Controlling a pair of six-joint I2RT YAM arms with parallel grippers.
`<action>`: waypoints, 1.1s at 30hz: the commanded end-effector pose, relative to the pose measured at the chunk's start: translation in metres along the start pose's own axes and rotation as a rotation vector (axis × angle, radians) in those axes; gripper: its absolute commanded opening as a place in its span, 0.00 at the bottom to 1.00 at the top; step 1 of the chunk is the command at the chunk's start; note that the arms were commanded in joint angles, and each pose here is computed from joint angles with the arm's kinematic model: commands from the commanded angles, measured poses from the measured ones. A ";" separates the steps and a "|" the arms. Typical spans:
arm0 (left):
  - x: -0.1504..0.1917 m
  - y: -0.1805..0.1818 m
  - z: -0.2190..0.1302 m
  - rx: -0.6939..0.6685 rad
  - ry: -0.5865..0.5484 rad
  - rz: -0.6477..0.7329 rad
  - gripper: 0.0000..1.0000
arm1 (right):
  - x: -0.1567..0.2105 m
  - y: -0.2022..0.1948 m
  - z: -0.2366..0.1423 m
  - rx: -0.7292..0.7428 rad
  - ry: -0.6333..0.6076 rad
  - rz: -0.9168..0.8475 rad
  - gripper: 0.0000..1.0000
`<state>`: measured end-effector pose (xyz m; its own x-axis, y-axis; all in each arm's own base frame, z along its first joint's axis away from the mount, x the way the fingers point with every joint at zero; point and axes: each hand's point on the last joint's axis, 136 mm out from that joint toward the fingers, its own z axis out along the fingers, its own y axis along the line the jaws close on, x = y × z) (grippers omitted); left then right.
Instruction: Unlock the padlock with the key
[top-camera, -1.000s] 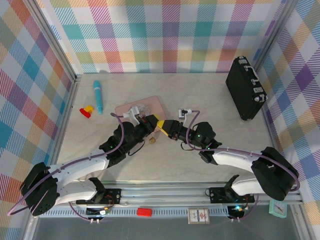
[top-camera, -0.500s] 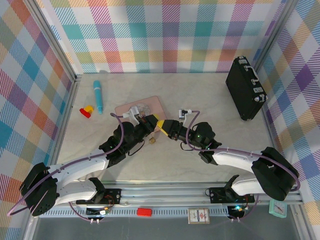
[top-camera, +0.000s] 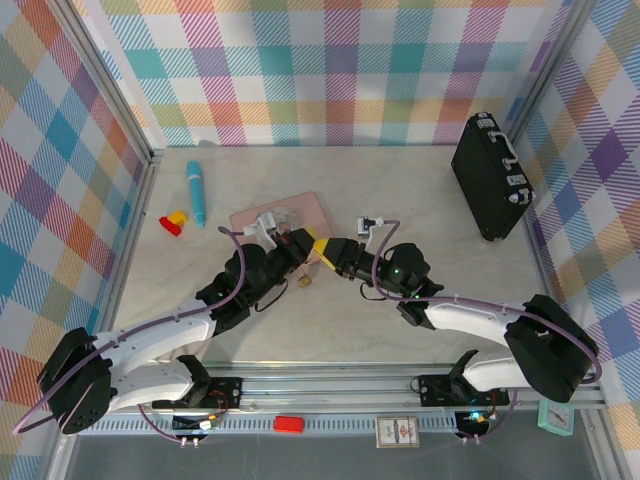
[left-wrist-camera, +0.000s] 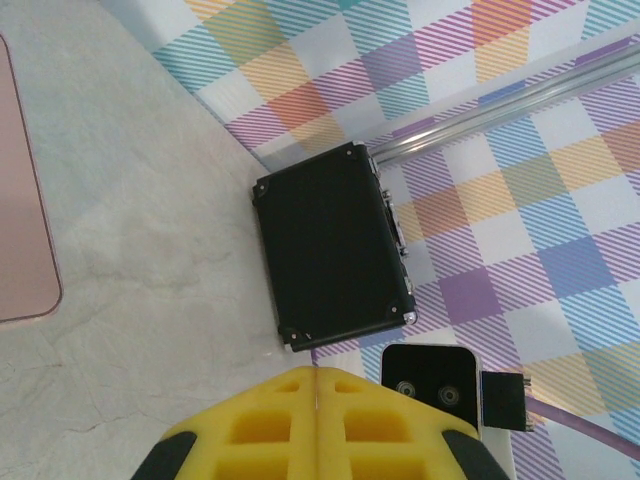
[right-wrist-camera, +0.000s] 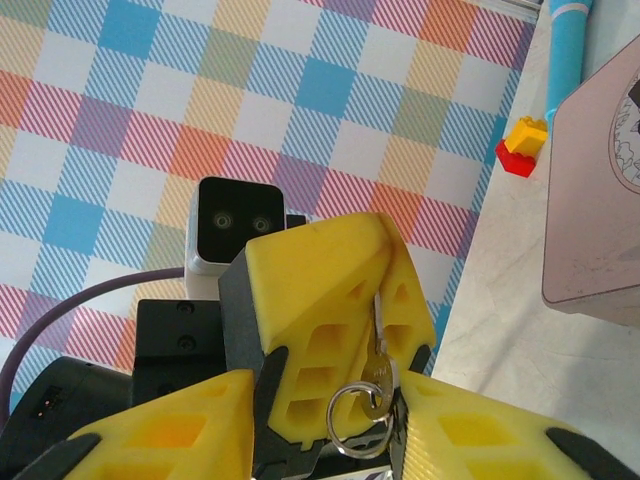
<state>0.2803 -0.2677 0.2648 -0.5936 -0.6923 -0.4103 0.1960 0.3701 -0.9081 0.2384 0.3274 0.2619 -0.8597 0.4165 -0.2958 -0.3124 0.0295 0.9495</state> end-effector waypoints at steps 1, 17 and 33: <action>-0.009 -0.038 -0.011 0.129 -0.015 -0.030 0.00 | -0.001 -0.022 0.004 0.084 -0.006 0.034 0.37; -0.009 -0.040 -0.012 0.136 -0.013 -0.032 0.00 | -0.005 -0.005 0.005 0.015 -0.016 -0.001 0.39; -0.009 -0.034 -0.011 0.106 -0.016 -0.027 0.00 | -0.005 0.000 -0.001 0.038 -0.014 -0.064 0.09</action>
<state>0.2750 -0.2661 0.2772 -0.5946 -0.6965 -0.4017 0.2193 0.3401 -0.9144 0.2405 0.3258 0.2591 -0.8442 0.4220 -0.3304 -0.3334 0.0691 0.9402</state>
